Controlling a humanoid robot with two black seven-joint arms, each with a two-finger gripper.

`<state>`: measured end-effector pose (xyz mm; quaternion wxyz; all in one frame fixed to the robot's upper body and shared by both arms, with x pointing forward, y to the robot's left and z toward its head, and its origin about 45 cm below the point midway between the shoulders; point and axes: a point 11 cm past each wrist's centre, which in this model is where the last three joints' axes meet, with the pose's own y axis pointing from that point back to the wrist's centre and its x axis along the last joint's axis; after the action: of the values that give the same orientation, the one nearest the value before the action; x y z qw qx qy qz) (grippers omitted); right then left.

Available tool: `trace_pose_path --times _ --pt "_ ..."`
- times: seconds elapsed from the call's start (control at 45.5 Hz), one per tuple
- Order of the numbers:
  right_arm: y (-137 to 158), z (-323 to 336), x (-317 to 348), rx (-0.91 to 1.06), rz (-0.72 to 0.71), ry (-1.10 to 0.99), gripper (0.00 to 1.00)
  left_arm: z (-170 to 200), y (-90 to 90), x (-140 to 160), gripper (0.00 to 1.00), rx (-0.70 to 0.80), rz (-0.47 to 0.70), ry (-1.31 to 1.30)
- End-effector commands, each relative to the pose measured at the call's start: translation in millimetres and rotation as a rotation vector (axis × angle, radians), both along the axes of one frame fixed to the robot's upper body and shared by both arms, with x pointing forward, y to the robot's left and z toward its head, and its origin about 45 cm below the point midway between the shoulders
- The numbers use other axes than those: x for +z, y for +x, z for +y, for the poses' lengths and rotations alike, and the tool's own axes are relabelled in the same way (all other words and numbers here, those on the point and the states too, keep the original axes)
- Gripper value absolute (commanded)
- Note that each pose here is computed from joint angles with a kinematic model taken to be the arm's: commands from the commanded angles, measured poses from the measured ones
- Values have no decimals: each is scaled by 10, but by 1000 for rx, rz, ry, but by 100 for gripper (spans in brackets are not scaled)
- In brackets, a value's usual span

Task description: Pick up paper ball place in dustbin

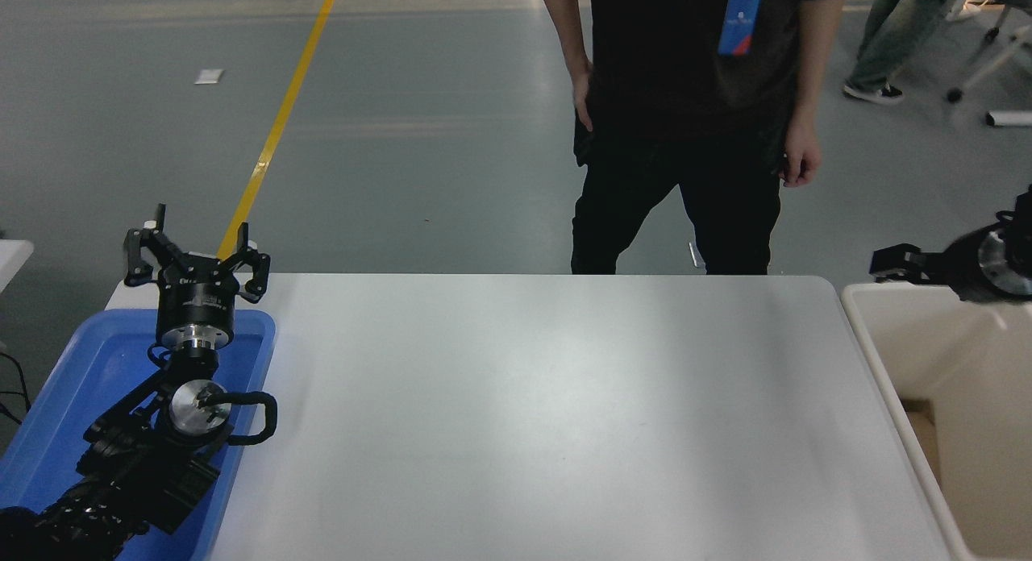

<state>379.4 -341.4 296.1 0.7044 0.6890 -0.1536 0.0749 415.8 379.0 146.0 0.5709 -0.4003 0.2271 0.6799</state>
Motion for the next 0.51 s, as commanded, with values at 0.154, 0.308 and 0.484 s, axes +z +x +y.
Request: trace_pose_path --times 0.154,0.308,0.484 --pt "-304 1598 233 272 220 0 100 -13 2 -2 99 -3 1 1" --pt "-291 1690 150 256 247 8 100 -10 2 -2 99 -1 0 -1" --pt "-289 1562 251 222 258 7 100 -3 1 0 99 0 0 0"
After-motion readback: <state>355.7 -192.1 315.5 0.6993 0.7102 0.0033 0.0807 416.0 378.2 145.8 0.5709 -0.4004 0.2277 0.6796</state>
